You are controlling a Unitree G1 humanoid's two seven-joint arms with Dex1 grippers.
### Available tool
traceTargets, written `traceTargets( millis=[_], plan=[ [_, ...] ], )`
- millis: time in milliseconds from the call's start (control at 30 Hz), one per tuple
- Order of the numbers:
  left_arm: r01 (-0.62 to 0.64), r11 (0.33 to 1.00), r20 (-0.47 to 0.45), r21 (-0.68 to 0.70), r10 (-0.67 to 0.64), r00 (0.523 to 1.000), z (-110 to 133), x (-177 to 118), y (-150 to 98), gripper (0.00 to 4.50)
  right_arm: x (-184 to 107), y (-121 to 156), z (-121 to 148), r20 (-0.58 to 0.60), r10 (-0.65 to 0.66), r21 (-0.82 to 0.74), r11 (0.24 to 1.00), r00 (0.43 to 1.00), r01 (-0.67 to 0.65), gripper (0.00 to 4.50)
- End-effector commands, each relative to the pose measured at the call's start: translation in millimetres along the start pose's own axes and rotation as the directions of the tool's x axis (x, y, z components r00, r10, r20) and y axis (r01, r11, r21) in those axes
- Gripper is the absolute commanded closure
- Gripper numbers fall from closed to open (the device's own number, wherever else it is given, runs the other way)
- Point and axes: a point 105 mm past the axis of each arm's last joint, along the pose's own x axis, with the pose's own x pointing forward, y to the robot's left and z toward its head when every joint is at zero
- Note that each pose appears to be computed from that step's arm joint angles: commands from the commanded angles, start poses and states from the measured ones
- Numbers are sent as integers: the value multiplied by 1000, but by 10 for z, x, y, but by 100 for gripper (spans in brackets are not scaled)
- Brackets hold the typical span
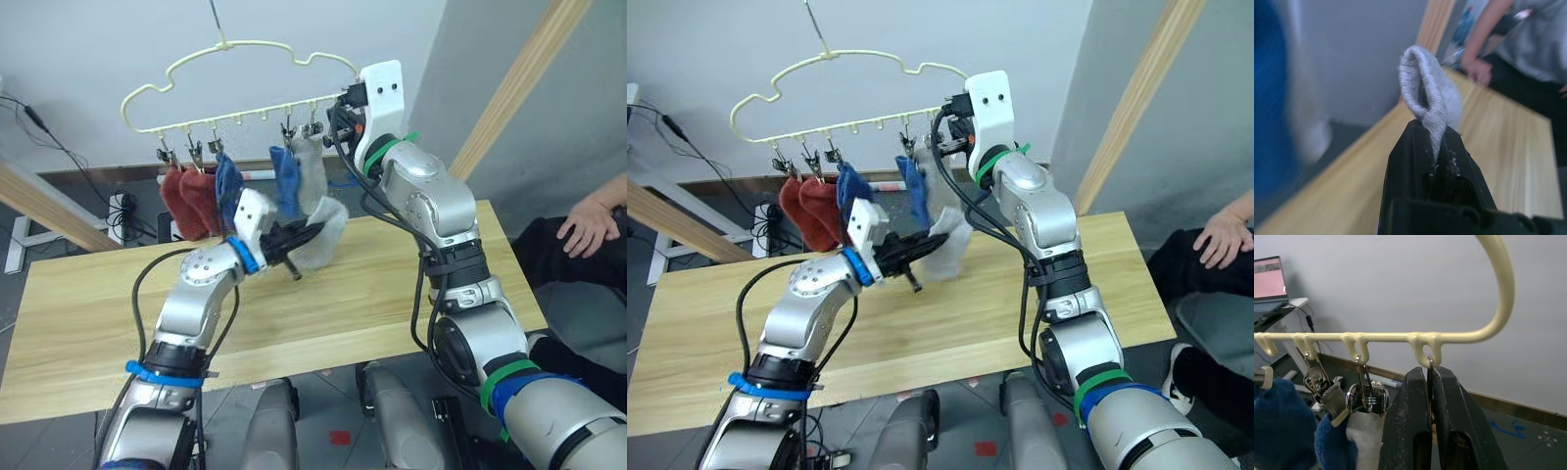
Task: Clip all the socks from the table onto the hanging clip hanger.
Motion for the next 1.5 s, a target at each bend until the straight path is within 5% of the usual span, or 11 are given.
traceTargets(
  millis=[33,433,1367,1400,1500],
  plan=[
    [-34,999,56,16,33,998,89,150,81,445,-17,61,284,83,18,-25,1000,996,-16,450],
    [-106,992,121,67,97,988,232,518,381,445,-29,73,289,77,22,-26,999,997,-20,450],
    [-266,962,265,68,239,934,571,583,611,445,-62,57,202,31,22,-93,996,999,-19,450],
    [-268,962,267,53,245,932,574,584,617,450,-66,53,217,38,21,-82,996,999,-18,392],
    [-240,970,274,31,223,936,585,588,581,366,-78,54,255,53,26,-62,998,998,-22,288]
  ],
)
